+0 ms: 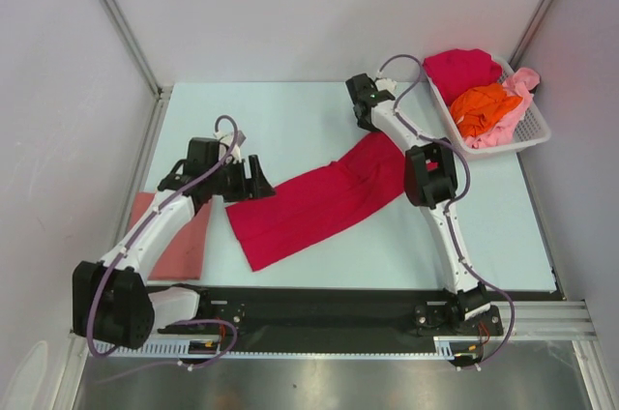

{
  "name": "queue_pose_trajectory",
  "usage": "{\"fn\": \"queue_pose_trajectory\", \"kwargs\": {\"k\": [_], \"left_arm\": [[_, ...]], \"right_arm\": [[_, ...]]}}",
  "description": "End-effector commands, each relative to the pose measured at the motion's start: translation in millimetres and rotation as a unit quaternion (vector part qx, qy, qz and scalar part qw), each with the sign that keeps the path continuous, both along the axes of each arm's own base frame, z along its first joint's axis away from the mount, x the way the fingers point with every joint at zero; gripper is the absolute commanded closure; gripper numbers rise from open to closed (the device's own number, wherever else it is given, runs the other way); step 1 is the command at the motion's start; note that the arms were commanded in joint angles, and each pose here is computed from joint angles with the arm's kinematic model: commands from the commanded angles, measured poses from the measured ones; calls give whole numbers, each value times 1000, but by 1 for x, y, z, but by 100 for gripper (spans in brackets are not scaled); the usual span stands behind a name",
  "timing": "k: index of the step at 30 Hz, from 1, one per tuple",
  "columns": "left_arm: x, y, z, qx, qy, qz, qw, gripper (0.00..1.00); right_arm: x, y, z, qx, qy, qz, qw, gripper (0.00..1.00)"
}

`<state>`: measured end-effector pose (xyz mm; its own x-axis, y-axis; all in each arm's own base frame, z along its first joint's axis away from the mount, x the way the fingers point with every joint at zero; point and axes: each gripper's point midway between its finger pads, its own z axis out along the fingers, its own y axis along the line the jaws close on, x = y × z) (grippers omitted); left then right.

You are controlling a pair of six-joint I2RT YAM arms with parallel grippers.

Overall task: Fold and stack the t-shirts
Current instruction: Fold the tshirt

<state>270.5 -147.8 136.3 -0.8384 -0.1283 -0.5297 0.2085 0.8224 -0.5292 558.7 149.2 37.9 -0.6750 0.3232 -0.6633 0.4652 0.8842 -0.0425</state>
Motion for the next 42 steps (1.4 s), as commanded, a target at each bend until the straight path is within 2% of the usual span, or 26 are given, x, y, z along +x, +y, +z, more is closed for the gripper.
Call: {"fn": "queue_pose_trajectory", "kwargs": {"k": [1,5,10,18,23,27,29,30,32,36,37,38,40,42], "left_arm": [[33,14,10,46,-41,20,998,21],[52,30,-7,105,-2,31,994,20],[63,38,-31,114,45,18,992,25],[44,69,-91,168,166,49,971,23],[39,78,-106,191,185,64,962,21],[32,93,-126,232,212,74,946,27],[28,90,-130,223,224,74,946,30],[22,88,-134,217,232,74,945,34],[18,80,-135,194,236,71,950,40],[-5,73,-143,170,253,67,950,44],[-7,71,-144,165,254,69,950,45],[-10,66,-143,151,258,65,952,45],[-17,59,-145,130,263,64,954,48],[-29,53,-148,108,277,57,953,57]], "right_arm": [[60,30,31,7,-106,67,992,100],[88,43,44,20,-163,90,982,100],[108,64,52,49,-210,130,968,94],[127,100,63,106,-262,191,940,94],[130,112,73,126,-281,212,927,92],[128,118,67,143,-277,215,925,91],[127,122,67,150,-278,218,923,89],[126,123,64,153,-276,220,923,88],[126,125,65,155,-280,223,921,79],[127,126,67,173,-279,225,917,67],[127,129,70,183,-280,230,914,61],[126,131,69,194,-276,230,913,48],[123,137,78,213,-267,247,907,39],[120,134,94,216,-267,250,905,33]]}}
